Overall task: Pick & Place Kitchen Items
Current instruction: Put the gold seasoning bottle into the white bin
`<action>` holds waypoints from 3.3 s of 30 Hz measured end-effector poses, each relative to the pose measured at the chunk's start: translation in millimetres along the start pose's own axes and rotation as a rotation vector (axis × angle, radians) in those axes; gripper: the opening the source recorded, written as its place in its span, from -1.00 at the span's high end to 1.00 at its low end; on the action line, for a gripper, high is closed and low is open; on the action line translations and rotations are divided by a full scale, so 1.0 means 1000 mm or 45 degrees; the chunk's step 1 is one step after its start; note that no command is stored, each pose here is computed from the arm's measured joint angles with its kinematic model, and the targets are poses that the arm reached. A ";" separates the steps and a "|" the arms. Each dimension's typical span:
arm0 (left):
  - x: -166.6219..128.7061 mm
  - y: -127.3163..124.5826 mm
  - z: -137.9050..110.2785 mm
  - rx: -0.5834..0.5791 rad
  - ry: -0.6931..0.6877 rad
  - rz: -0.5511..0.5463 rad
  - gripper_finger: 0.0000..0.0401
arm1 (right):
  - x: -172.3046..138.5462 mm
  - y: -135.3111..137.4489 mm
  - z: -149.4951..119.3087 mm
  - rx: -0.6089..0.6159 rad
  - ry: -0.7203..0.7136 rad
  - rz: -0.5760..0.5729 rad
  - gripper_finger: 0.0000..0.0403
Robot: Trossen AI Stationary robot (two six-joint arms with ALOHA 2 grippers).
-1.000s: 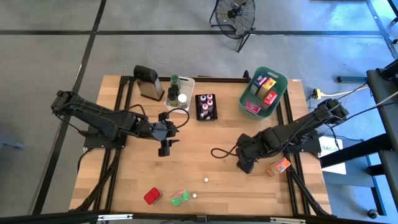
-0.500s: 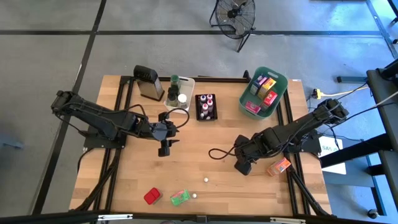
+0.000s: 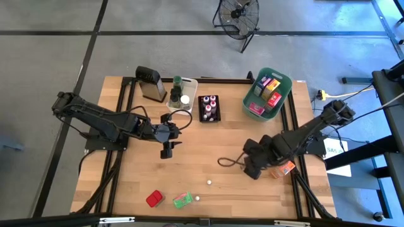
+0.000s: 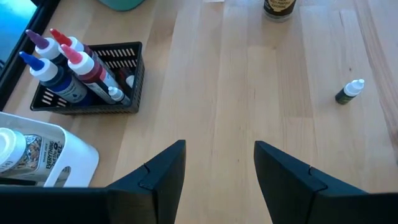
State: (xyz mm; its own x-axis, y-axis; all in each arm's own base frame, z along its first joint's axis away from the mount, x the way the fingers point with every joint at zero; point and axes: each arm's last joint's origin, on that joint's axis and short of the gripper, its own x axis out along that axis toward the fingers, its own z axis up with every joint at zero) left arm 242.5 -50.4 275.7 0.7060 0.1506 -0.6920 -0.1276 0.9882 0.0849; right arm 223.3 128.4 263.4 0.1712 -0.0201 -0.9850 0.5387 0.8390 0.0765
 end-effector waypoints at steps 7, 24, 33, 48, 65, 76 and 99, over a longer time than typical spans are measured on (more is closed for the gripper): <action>0.000 0.000 0.000 0.001 0.006 0.001 0.08 | -0.006 0.012 -0.031 -0.063 -0.070 -0.004 -0.94; 0.000 0.000 -0.001 -0.018 0.009 0.001 0.08 | 0.028 0.009 -0.084 -0.037 -0.182 -0.066 -0.94; 0.000 0.000 -0.001 -0.012 0.007 0.002 0.08 | 0.058 0.001 -0.092 -0.111 -0.247 -0.055 -0.94; 0.000 0.000 0.000 -0.021 -0.007 0.025 0.08 | 0.113 -0.020 -0.094 -0.247 -0.682 0.025 -0.94; 0.000 0.004 0.001 -0.021 -0.042 0.193 0.08 | 0.127 -0.026 -0.072 -0.321 -0.873 0.030 -0.70; 0.013 0.002 -0.005 0.017 -0.112 0.187 0.08 | 0.126 -0.021 -0.061 -0.382 -0.868 0.084 -0.40; 0.064 0.010 -0.006 0.155 -0.985 -0.174 0.08 | 0.082 0.009 0.022 -0.888 -1.075 0.259 -0.41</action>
State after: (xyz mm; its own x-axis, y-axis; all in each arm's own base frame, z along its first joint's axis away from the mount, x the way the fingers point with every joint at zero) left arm 282.6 -31.1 228.2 0.9991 -0.0397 -0.0111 0.0409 0.9887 0.1440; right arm 260.4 121.8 187.0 0.8528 0.0115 -0.5222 -0.0992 0.9851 -0.1402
